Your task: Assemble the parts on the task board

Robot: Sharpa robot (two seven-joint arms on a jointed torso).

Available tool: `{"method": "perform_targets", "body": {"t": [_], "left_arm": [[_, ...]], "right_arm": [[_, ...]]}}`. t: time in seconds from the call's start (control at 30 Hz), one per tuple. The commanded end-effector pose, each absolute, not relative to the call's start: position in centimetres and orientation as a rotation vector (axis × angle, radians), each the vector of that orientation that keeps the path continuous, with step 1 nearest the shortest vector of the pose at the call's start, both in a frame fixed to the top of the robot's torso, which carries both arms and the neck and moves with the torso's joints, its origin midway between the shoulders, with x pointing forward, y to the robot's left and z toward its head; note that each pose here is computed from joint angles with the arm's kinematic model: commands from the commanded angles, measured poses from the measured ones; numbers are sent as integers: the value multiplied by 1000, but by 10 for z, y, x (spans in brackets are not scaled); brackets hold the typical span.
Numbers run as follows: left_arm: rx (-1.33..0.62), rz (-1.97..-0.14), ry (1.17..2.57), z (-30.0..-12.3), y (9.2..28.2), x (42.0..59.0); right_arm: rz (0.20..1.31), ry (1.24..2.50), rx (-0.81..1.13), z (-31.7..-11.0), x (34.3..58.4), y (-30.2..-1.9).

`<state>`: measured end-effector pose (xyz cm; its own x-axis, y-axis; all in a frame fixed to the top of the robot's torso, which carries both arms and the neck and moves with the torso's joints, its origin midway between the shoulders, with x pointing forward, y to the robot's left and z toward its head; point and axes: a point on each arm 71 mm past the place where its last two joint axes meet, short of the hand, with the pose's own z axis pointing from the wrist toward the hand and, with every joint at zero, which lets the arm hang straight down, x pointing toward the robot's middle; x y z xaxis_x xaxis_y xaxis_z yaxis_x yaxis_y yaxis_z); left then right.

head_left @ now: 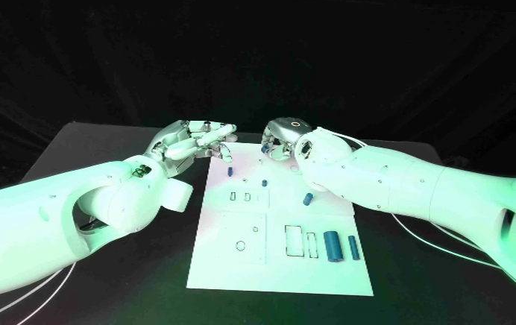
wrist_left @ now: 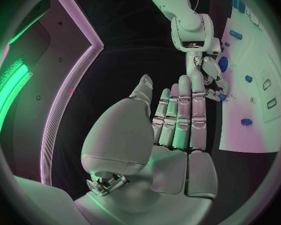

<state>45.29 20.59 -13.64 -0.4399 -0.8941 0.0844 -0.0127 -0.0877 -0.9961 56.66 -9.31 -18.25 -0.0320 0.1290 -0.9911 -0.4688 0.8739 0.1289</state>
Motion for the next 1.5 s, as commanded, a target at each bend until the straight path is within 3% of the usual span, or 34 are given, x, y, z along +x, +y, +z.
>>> {"method": "perform_targets", "body": {"t": [0.03,0.4,0.8,1.03,1.33,1.5], "left_arm": [[-1010,-1637,1494,-135,203,452],[-1012,-1635,1493,-135,204,453],[-1016,-1627,1489,-135,206,453],[-1019,-1625,1487,-135,208,454],[-1024,-1621,1485,-135,210,455],[-1024,-1621,1486,-135,210,455]], "right_arm": [[481,1558,-287,-185,568,-94],[475,1568,-285,-186,570,-97],[514,1491,-237,-179,570,-105],[537,1501,-155,-171,565,-138],[548,1694,80,-168,556,-211],[516,1760,138,-172,557,-236]]}}
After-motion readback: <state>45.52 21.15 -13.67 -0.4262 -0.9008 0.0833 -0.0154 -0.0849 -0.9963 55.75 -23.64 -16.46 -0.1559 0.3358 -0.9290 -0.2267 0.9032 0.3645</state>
